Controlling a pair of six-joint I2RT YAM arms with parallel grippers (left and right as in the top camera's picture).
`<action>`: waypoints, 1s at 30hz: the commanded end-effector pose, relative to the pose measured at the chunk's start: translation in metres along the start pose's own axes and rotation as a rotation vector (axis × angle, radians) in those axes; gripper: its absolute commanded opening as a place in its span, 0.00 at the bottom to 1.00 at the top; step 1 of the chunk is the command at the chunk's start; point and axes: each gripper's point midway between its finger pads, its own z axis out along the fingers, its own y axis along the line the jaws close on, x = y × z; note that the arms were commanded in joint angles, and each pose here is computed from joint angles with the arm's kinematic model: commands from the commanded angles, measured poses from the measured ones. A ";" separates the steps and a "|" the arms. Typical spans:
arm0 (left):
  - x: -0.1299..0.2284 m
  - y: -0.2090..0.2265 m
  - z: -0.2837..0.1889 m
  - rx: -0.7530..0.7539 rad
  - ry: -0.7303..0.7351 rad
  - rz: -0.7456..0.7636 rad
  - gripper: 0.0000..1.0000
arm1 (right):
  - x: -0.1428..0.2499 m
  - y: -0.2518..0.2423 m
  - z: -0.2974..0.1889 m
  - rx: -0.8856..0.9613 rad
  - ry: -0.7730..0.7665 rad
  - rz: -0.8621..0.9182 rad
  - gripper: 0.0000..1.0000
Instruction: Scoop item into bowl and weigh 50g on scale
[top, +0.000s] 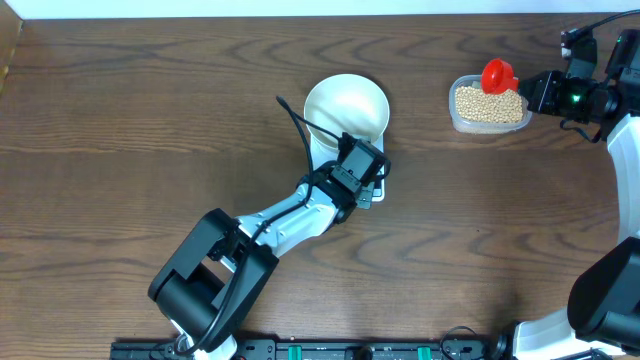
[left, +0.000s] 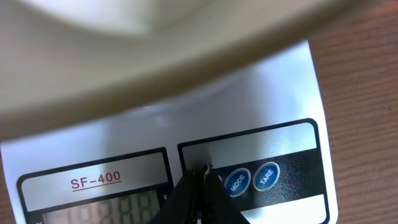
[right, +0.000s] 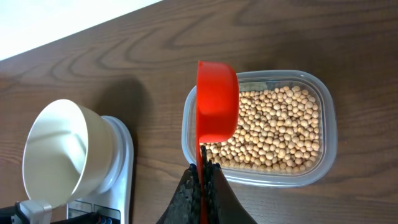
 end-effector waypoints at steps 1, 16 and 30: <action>0.073 0.041 0.030 -0.146 0.198 0.033 0.07 | -0.004 0.006 -0.002 -0.019 -0.009 -0.029 0.01; 0.073 0.027 0.029 -0.120 0.182 0.098 0.07 | -0.003 0.006 -0.002 -0.019 -0.008 -0.028 0.01; 0.076 0.033 0.037 -0.159 0.177 0.117 0.07 | -0.003 0.006 -0.002 -0.019 -0.006 -0.027 0.01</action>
